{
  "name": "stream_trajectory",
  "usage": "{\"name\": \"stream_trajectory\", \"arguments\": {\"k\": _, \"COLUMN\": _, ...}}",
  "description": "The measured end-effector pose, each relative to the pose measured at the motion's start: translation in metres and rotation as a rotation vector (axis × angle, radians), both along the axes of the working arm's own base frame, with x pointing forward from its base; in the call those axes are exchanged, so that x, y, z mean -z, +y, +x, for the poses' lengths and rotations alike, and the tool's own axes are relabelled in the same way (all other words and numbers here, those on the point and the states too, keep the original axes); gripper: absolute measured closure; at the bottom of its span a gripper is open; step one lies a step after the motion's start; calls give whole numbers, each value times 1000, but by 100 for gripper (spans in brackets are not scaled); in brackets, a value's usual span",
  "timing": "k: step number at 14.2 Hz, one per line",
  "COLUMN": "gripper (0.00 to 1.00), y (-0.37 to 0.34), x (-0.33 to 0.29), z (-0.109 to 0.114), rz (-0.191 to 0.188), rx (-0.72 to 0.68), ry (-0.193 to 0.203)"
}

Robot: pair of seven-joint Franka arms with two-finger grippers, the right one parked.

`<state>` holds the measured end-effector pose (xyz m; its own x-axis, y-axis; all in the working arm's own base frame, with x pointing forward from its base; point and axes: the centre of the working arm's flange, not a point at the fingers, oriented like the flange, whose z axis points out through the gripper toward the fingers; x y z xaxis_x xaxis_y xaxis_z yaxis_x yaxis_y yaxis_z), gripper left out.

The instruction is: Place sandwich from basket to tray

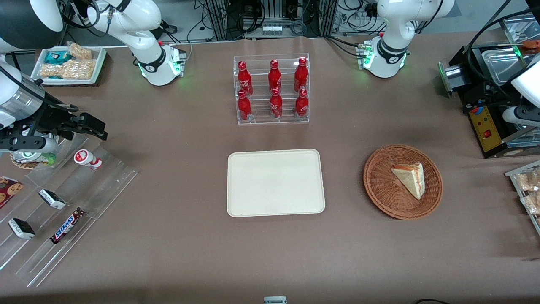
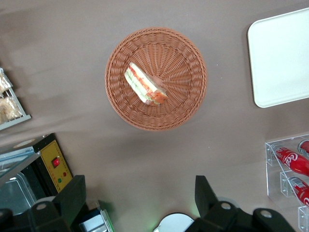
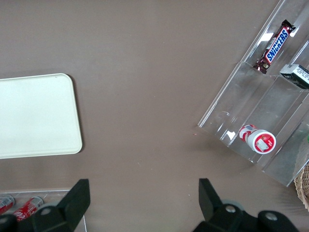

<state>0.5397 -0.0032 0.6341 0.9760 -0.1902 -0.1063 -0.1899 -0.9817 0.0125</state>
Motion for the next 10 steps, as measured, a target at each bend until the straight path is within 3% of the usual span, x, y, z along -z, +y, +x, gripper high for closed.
{"name": "stream_trajectory", "arguments": {"k": 4, "gripper": 0, "y": 4, "x": 13, "z": 3, "rz": 19, "rx": -22, "ry": 34}}
{"name": "stream_trajectory", "arguments": {"k": 7, "gripper": 0, "y": 6, "x": 61, "z": 15, "rz": 27, "rx": -29, "ry": 108}}
{"name": "stream_trajectory", "arguments": {"k": 10, "gripper": 0, "y": 10, "x": 135, "z": 37, "rz": 34, "rx": -70, "ry": 97}}
